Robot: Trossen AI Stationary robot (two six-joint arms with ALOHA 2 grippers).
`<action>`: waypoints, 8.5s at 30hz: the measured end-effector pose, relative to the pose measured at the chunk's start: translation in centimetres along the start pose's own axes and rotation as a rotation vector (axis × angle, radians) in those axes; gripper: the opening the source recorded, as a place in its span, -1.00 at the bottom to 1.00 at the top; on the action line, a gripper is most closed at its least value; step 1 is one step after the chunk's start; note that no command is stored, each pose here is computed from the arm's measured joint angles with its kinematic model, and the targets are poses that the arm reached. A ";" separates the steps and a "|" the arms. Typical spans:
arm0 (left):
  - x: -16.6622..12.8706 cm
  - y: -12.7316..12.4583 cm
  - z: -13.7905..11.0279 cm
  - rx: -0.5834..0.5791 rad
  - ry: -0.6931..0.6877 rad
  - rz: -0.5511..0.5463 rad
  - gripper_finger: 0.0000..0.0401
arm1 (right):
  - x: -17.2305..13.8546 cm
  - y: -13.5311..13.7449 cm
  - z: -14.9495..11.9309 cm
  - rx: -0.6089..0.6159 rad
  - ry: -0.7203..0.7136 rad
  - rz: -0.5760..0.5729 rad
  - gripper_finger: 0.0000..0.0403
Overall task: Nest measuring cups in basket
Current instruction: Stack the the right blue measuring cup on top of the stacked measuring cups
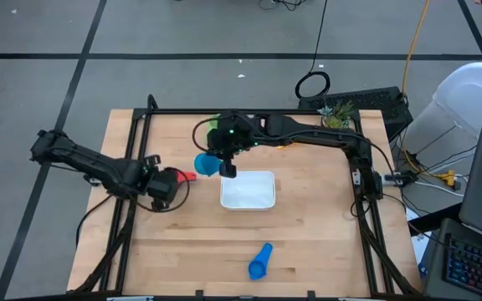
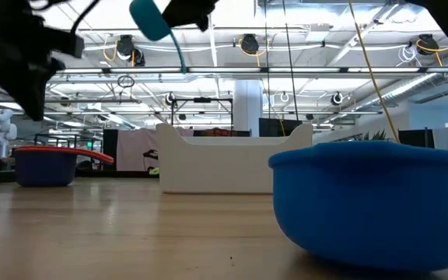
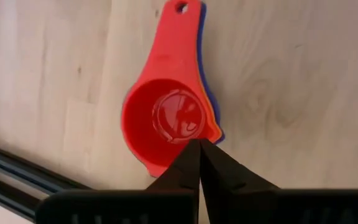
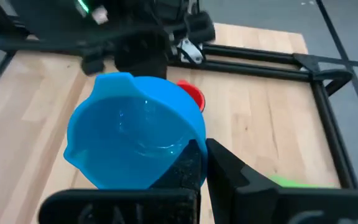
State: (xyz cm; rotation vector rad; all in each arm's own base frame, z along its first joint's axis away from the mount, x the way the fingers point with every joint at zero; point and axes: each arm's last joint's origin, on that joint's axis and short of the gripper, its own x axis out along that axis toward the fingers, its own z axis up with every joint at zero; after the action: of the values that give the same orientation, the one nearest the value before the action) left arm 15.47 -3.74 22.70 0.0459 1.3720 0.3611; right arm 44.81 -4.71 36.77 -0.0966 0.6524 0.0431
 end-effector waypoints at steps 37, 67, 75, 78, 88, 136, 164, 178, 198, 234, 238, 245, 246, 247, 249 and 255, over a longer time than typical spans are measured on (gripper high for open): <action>3.5 -1.2 1.6 -0.155 0.102 -0.209 -0.59 | -4.9 2.4 -0.1 -0.055 0.121 -0.042 -1.00; 1.9 -0.9 1.9 -0.153 0.077 -0.093 -0.02 | -10.2 2.9 0.2 -0.062 0.128 -0.136 -1.00; 2.8 0.1 1.6 -0.179 0.100 -0.026 -0.05 | -10.6 2.9 -0.7 -0.050 0.127 -0.141 -1.00; 4.0 0.6 1.1 -0.225 0.132 -0.011 0.03 | -10.4 3.0 -1.4 -0.047 0.120 -0.141 -1.00; 7.6 0.8 0.2 -0.339 0.120 -0.100 0.28 | -11.6 3.7 -6.0 0.003 0.034 -0.148 -1.00; 3.7 -16.7 19.8 -0.213 -0.093 -0.409 -0.89 | -17.1 8.8 -10.5 0.102 0.208 -0.225 -1.00; -5.9 -13.1 20.9 0.018 -0.433 -0.490 0.00 | -17.2 14.1 -10.7 0.067 0.189 -0.147 -1.00; -17.3 -12.0 11.5 0.203 -0.830 -0.203 -0.31 | -4.8 17.4 -10.8 0.213 0.296 0.088 -1.00; -13.0 -11.1 7.2 0.150 -1.167 -0.295 -0.36 | 0.1 14.4 -11.6 0.389 0.375 0.193 -1.00; -12.7 -10.5 6.5 0.095 -1.180 -0.345 -0.36 | 3.7 13.9 -12.1 0.304 0.505 0.190 -0.79; -12.8 -10.6 6.4 0.095 -1.181 -0.350 -0.36 | 3.7 13.9 -12.1 0.304 0.506 0.190 -0.63; -12.8 -10.6 6.4 0.086 -1.180 -0.357 -0.36 | 3.7 14.0 -12.2 0.305 0.506 0.190 -0.40; -12.8 -10.6 6.4 0.084 -1.179 -0.358 -0.36 | 3.7 14.0 -12.2 0.304 0.506 0.190 -0.37; -12.8 -10.6 6.4 0.082 -1.179 -0.359 -0.36 | 3.7 14.0 -12.2 0.304 0.506 0.190 -0.35; -12.8 -10.6 6.4 0.080 -1.178 -0.361 -0.36 | 3.7 14.0 -12.2 0.299 0.506 0.192 -0.31; -12.8 -10.6 6.4 0.080 -1.178 -0.361 -0.36 | 3.7 14.0 -12.2 0.285 0.506 0.196 -0.29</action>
State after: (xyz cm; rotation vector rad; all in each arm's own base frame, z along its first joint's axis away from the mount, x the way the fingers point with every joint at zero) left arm 22.05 -16.21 33.57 0.0608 0.2093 -0.0570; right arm 39.40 8.02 23.83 0.2406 1.1649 0.1155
